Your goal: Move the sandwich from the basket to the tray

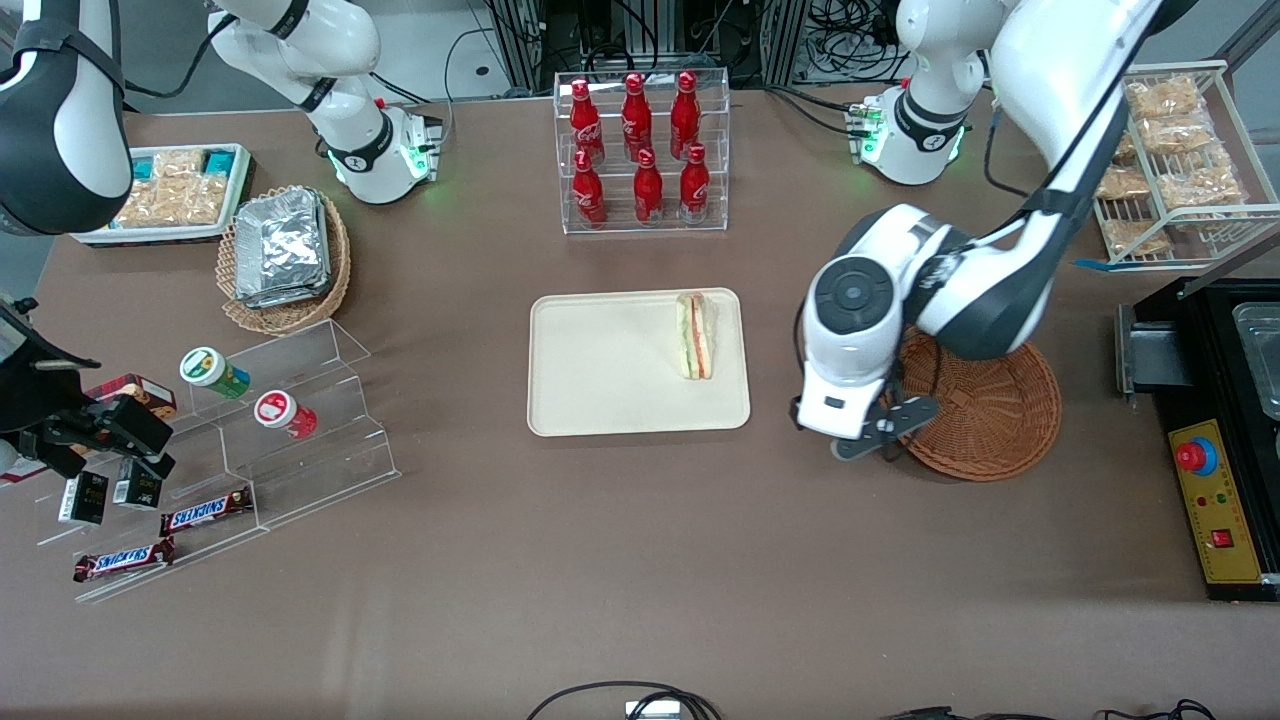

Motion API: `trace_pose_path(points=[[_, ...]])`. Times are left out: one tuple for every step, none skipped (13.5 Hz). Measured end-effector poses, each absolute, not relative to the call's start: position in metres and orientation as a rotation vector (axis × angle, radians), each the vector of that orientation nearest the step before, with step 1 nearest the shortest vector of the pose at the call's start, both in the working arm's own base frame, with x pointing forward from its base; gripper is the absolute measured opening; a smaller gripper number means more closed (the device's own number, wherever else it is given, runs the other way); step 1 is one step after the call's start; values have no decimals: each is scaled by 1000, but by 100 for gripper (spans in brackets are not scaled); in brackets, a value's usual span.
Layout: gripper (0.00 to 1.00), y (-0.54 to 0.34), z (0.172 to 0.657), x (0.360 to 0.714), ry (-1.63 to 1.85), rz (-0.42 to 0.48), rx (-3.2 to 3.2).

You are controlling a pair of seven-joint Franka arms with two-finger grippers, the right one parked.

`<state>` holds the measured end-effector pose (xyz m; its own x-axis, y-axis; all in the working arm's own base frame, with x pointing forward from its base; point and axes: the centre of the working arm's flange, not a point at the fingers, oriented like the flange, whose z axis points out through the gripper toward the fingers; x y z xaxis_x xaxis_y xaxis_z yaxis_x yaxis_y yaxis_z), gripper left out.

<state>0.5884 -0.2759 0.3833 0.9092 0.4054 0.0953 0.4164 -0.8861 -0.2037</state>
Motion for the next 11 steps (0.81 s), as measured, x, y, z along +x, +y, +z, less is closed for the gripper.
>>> trace_pose_path(points=[[100, -267, 390, 592, -633, -76, -2856], [100, -258, 398, 594, -629, -66, -2869], [100, -248, 407, 596, -617, -49, -2887], [100, -234, 418, 599, -613, -35, -2902], [100, -216, 430, 603, -603, -19, -2921], [100, -193, 446, 604, -573, 4, -2944], [100, -171, 462, 603, -532, 33, -2959], [100, -149, 479, 600, -486, 60, -2969], [100, -130, 494, 595, -441, 81, -2976], [100, -114, 509, 590, -397, 97, -2984], [100, -101, 522, 585, -353, 109, -3000]])
